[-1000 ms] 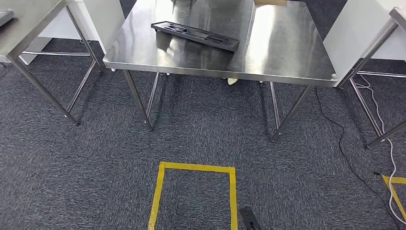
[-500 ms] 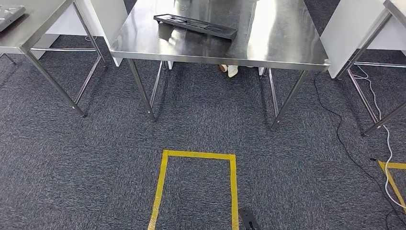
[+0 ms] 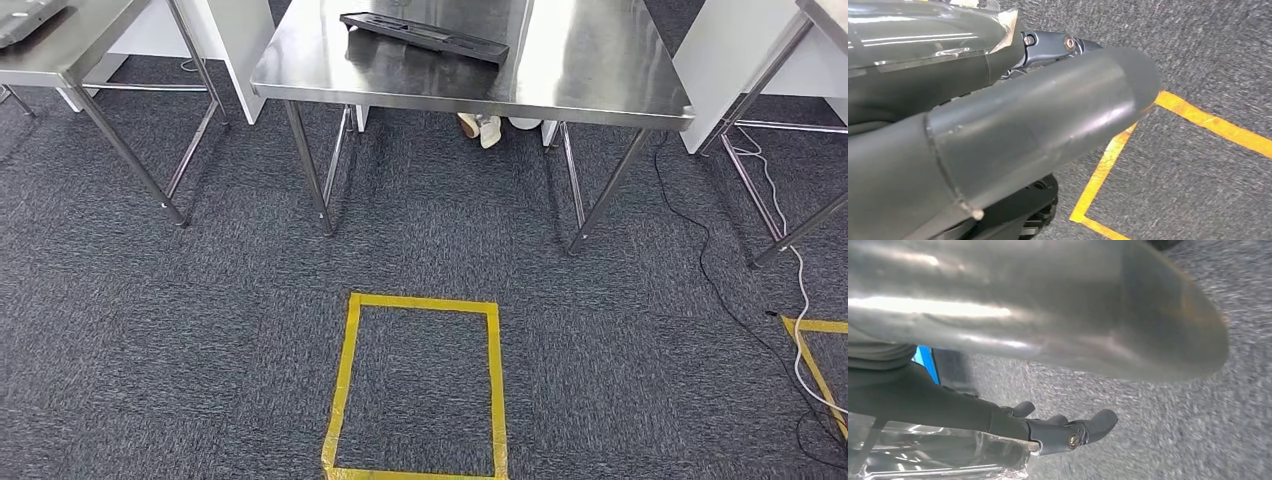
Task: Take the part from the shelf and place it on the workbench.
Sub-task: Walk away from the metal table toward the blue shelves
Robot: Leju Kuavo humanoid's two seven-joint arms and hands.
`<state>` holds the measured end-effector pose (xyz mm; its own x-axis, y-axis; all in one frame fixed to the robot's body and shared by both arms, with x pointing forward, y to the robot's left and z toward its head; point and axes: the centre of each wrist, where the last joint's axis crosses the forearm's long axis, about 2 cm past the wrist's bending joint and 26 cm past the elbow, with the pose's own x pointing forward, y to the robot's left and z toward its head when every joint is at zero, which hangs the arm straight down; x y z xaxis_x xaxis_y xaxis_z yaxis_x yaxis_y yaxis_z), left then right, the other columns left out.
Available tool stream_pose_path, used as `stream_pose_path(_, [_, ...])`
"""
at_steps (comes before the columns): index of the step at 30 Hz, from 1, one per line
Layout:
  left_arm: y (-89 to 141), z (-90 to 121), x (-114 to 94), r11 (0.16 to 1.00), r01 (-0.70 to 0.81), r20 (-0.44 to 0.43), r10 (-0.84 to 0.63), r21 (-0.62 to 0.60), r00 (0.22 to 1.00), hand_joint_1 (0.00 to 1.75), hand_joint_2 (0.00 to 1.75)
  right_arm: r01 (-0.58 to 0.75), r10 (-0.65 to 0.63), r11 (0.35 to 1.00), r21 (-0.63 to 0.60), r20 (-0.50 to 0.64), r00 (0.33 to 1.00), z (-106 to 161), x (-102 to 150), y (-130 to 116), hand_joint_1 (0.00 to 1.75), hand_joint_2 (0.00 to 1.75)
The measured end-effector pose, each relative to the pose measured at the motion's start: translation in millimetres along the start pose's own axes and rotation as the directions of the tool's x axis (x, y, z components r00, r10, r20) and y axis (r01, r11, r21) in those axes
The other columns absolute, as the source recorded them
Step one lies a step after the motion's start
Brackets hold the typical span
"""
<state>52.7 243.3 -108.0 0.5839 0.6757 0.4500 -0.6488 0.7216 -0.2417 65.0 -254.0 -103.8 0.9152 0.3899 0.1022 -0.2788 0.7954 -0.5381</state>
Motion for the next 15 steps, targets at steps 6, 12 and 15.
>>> stream_pose_path(6, [-0.7, 0.7, -1.6, 1.0, 0.007, -0.007, -0.007, -0.012, 1.0, 0.0, 0.0, 0.006, -0.006, 1.0, -0.006, 0.001, 1.0, -1.8, -0.4, -2.7, 0.0, 0.0])
stream_pose_path(12, [1.1, 1.0, -2.0, 1.0, 0.013, -0.01, -0.013, -0.011, 1.0, 0.0, 0.0, 0.007, -0.007, 1.0, -0.006, -0.004, 1.0, -2.0, -2.7, -2.7, 0.0, 0.0])
stream_pose_path(15, [0.5, 0.5, -1.1, 1.0, 0.014, -0.008, -0.014, -0.013, 1.0, 0.0, 0.0, 0.008, -0.008, 1.0, -0.007, -0.005, 1.0, -2.3, -3.1, -3.2, 0.0, 0.0])
